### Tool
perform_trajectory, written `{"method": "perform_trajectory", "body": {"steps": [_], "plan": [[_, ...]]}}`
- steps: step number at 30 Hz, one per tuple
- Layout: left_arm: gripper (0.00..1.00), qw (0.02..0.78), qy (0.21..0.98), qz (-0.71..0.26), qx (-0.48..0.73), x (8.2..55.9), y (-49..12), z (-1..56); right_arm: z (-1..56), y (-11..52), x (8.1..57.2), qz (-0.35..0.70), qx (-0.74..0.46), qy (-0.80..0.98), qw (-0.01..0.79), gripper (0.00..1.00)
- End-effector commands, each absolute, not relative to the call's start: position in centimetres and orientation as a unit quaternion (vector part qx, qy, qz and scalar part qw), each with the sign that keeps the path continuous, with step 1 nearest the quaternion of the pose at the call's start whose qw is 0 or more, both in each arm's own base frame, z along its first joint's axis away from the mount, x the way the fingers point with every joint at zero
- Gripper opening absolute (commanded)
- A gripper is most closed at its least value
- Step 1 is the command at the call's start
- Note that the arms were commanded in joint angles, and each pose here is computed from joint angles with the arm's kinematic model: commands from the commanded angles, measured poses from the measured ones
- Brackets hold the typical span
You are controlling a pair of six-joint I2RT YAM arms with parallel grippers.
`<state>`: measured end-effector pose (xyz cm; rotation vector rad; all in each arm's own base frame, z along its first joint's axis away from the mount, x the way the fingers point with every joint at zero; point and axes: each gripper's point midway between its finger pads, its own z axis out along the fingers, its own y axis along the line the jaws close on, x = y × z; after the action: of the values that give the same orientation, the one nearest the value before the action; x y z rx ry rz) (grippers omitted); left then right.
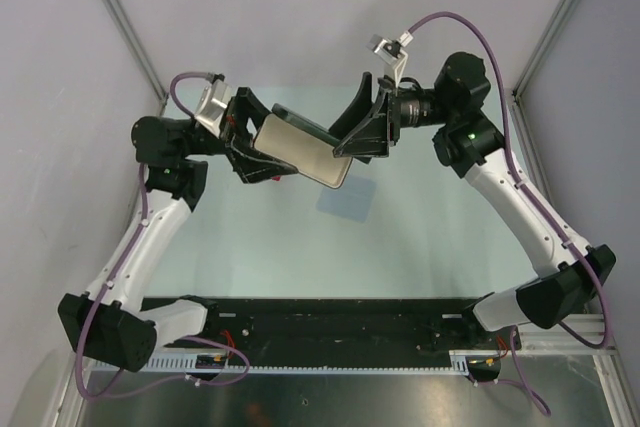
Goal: Organize the sunglasses
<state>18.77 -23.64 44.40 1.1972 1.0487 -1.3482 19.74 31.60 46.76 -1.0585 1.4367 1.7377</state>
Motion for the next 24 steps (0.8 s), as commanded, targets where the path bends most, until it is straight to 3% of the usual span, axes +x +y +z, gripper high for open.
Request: {"method": "perform_trajectory", "body": {"steps": [1,7,8,11,20,24], "plan": [[0.68,0.507,0.437,-0.550,0.500,19.4,-23.1,44.5,48.7,30.1,21.4,0.642,-0.367,0.550,0.387,0.00],[0.84,0.512,0.465,-0.562,0.453,22.2,-23.4,44.4,47.8,29.9,22.7,0.635,-0.344,0.573,0.388,0.00],[0.91,0.515,0.471,-0.564,0.442,22.8,-23.4,44.5,47.7,29.9,23.0,0.632,-0.341,0.577,0.389,0.00],[1.00,0.550,0.484,-0.557,0.391,25.0,-22.8,45.4,46.3,29.6,24.3,0.611,-0.321,0.605,0.396,0.00],[1.00,0.647,0.552,-0.507,0.143,34.1,-14.6,44.9,40.7,26.4,29.7,0.536,-0.236,0.700,0.409,0.00],[1.00,0.636,0.571,-0.501,0.137,34.9,-13.9,42.6,35.6,24.5,32.9,0.481,-0.203,0.755,0.398,0.00]]}}
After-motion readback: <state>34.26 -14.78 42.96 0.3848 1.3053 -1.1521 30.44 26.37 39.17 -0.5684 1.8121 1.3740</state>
